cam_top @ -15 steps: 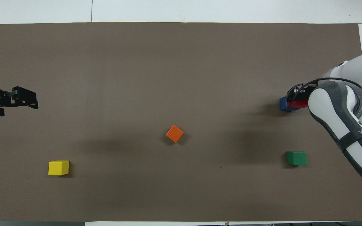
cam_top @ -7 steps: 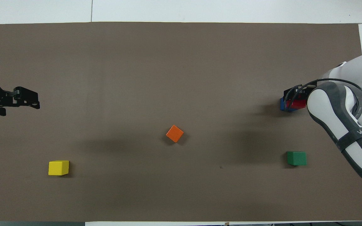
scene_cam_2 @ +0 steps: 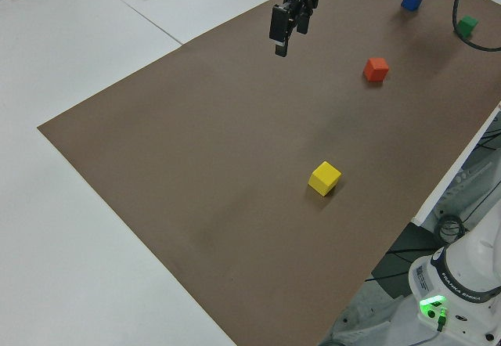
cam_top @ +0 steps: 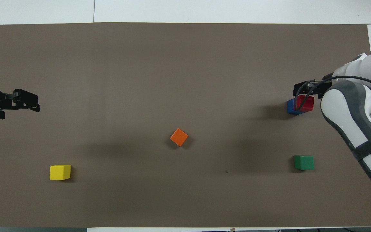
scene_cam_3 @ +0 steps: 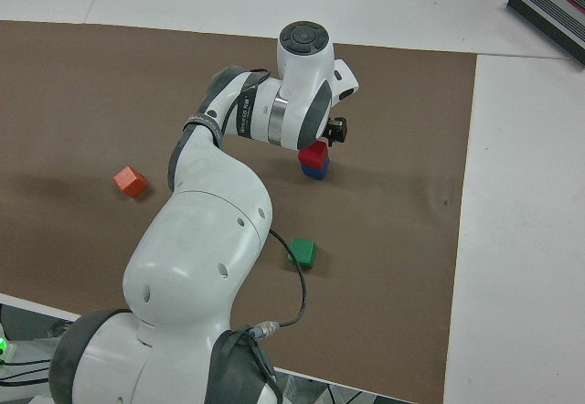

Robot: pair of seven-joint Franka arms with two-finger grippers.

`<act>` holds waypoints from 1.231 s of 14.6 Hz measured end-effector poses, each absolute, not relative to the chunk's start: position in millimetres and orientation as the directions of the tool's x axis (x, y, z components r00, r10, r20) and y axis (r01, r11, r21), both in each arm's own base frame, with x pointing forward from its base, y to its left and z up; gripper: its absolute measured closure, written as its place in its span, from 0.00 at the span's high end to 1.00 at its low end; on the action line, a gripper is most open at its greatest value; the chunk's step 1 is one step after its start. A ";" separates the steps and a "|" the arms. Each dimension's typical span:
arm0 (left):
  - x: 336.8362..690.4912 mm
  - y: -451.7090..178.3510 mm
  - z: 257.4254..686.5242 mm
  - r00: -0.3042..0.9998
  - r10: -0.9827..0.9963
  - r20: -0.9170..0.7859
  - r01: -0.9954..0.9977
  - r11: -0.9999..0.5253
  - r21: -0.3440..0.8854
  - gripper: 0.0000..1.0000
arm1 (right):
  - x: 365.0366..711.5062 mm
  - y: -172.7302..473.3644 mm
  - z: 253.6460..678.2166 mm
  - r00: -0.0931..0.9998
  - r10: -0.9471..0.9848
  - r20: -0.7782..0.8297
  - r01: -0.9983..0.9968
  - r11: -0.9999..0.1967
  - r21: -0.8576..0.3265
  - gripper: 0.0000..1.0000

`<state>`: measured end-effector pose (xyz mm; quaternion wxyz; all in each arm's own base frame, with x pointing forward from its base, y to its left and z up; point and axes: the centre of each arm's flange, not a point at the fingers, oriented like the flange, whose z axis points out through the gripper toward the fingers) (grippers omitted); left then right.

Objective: Transfer red block to right arm and stack on blue block

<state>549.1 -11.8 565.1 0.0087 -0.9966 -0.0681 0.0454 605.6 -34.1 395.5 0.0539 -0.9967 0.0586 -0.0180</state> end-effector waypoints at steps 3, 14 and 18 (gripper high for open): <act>549.2 -10.2 565.1 0.986 0.140 -0.089 0.138 -0.990 -0.024 1.00 | 599.5 -32.7 440.0 0.990 -0.114 0.086 -0.104 -0.988 -0.113 1.00; 549.2 -10.2 565.1 0.986 0.140 -0.089 0.138 -0.990 -0.024 1.00 | 543.7 -37.3 600.1 0.998 -0.058 0.014 -0.057 -0.998 -0.016 1.00; 549.2 -10.2 565.2 0.986 0.140 -0.089 0.138 -0.990 -0.024 1.00 | 544.7 -37.6 596.6 0.999 -0.054 0.000 -0.054 -0.999 -0.002 1.00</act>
